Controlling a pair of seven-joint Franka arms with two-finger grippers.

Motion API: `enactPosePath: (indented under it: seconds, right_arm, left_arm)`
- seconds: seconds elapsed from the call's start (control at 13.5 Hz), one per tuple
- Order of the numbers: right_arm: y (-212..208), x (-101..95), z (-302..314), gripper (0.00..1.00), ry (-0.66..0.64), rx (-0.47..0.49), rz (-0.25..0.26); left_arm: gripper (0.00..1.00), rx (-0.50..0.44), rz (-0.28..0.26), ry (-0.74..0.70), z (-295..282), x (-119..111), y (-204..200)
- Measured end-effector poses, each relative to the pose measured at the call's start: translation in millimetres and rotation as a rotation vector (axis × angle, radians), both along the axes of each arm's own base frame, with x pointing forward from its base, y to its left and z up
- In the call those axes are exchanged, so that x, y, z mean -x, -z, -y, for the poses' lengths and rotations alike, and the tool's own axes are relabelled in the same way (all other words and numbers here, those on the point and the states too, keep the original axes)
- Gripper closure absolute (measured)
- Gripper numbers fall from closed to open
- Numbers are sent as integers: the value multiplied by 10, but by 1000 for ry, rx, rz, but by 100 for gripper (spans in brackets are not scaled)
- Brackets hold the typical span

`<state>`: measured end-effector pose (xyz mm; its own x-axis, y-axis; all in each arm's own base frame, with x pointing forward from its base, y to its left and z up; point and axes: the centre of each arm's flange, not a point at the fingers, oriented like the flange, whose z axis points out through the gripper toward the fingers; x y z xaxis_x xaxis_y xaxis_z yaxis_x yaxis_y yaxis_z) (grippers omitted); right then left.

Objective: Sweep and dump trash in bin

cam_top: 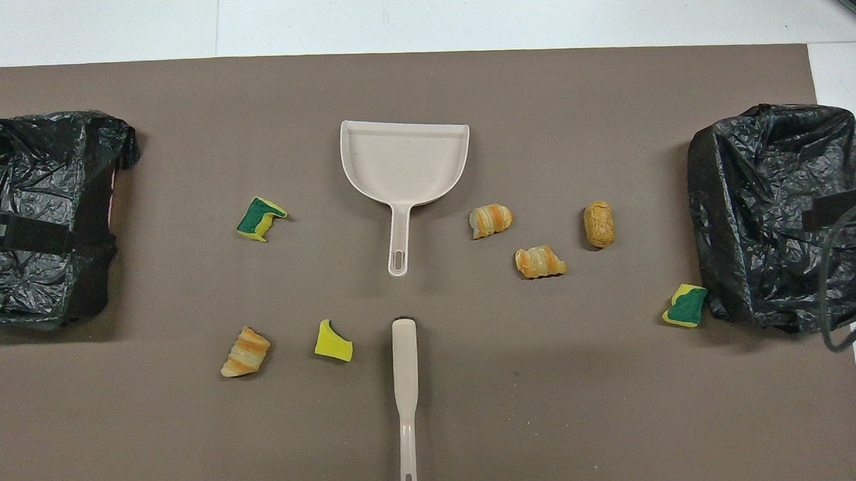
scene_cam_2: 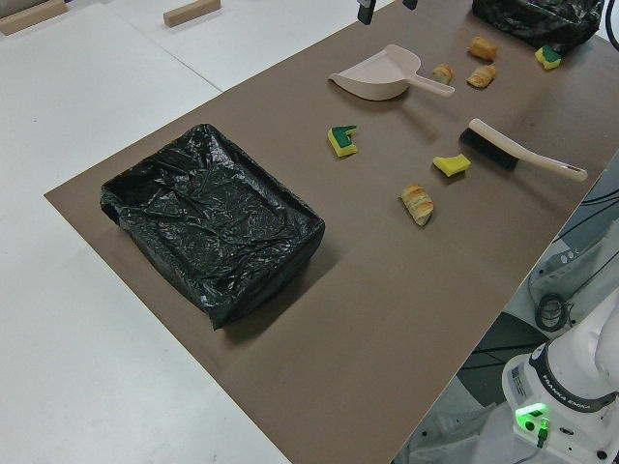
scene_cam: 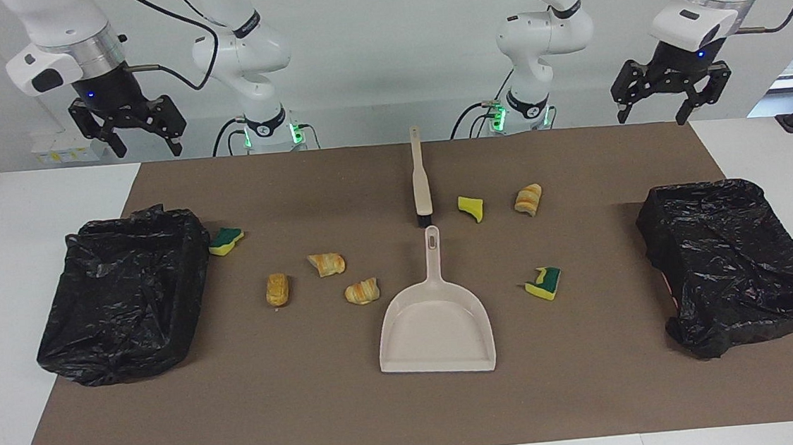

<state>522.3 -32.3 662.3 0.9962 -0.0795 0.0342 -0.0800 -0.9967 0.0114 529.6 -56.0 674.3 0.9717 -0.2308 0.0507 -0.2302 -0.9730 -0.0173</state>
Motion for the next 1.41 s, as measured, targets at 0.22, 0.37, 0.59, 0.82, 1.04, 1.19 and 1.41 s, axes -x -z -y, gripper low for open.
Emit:
enactPosePath:
  seconds: [0.22, 0.37, 0.59, 0.82, 1.04, 1.19, 1.41]
  right_arm:
    - [2, 7, 3, 0, 0, 0, -1]
    - [2, 14, 9, 0, 2, 0, -1]
    - [-2, 22, 12, 0, 2, -1, 0]
    - [7, 33, 17, 0, 3, -1, -3]
    - [27, 40, 33, 0, 6, -2, -7]
    - [23, 44, 48, 0, 9, -2, -7]
    - [17, 57, 59, 0, 11, -2, -6]
  left_arm:
    - [0, 0, 0, 0, -1, 0, 0]
    - [0, 0, 0, 0, -1, 0, 0]
    - [0, 0, 0, 0, -1, 0, 0]
    - [0, 0, 0, 0, -1, 0, 0]
    - [0, 0, 0, 0, -1, 0, 0]
    - [0, 0, 0, 0, -1, 0, 0]
    - [0, 0, 0, 0, 0, 0, 0]
